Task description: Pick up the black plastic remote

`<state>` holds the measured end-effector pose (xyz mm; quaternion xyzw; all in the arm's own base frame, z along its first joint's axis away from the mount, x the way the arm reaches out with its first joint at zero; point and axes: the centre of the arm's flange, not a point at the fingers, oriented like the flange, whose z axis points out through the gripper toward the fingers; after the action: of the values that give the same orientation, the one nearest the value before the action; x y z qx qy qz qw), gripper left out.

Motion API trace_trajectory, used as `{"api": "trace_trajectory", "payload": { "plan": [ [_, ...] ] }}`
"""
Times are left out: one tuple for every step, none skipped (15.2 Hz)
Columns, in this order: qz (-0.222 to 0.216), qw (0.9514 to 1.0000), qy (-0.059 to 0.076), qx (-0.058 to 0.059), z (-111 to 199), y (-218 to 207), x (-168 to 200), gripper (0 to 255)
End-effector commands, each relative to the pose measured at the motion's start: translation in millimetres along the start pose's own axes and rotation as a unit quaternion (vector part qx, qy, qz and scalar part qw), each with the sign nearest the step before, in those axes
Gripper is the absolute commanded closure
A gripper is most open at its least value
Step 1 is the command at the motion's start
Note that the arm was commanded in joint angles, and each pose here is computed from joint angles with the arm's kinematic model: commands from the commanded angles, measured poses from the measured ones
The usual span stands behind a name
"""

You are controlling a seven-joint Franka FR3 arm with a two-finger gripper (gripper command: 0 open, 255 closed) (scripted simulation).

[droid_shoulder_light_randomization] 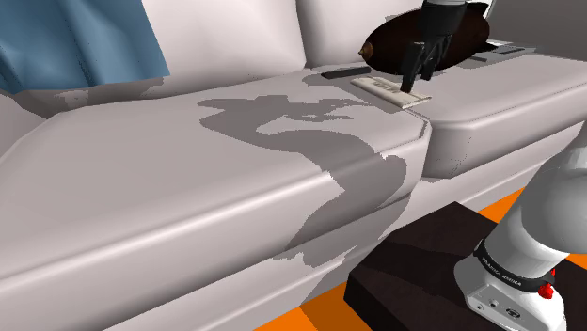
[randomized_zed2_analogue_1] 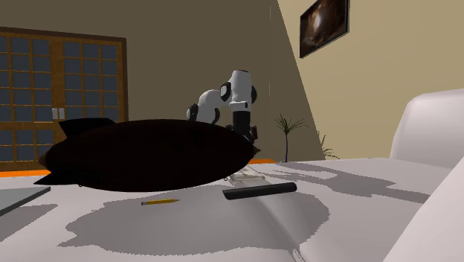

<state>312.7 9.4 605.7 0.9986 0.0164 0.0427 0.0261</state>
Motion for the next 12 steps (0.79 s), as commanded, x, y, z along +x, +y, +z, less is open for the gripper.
{"api": "trace_trajectory", "payload": {
  "plan": [
    [0.0,1.0,0.0,0.0,0.0,0.0,0.0,0],
    [-0.023,0.9997,-0.001,0.004,0.8,12.3,7.4,0],
    [-0.046,0.9989,-0.003,0.008,1.8,24.3,15.4,0],
    [-0.069,0.9975,-0.004,0.011,2.9,35.9,23.9,0],
    [-0.092,0.9956,-0.006,0.015,4.1,47.1,33.0,0],
    [-0.115,0.9931,-0.007,0.019,5.4,57.8,42.5,0],
    [-0.138,0.9901,-0.008,0.022,6.8,68.1,52.5,0],
    [-0.161,0.9866,-0.01,0.026,8.3,77.9,63.0,0],
    [-0.184,0.9825,-0.011,0.03,9.9,87.1,74.0,0],
    [-0.206,0.9778,-0.013,0.034,11.6,95.9,85.3,0],
    [-0.229,0.9726,-0.014,0.037,13.4,104.1,97.0,0],
    [-0.251,0.9669,-0.015,0.041,15.3,111.7,109.1,0]
  ]
}}
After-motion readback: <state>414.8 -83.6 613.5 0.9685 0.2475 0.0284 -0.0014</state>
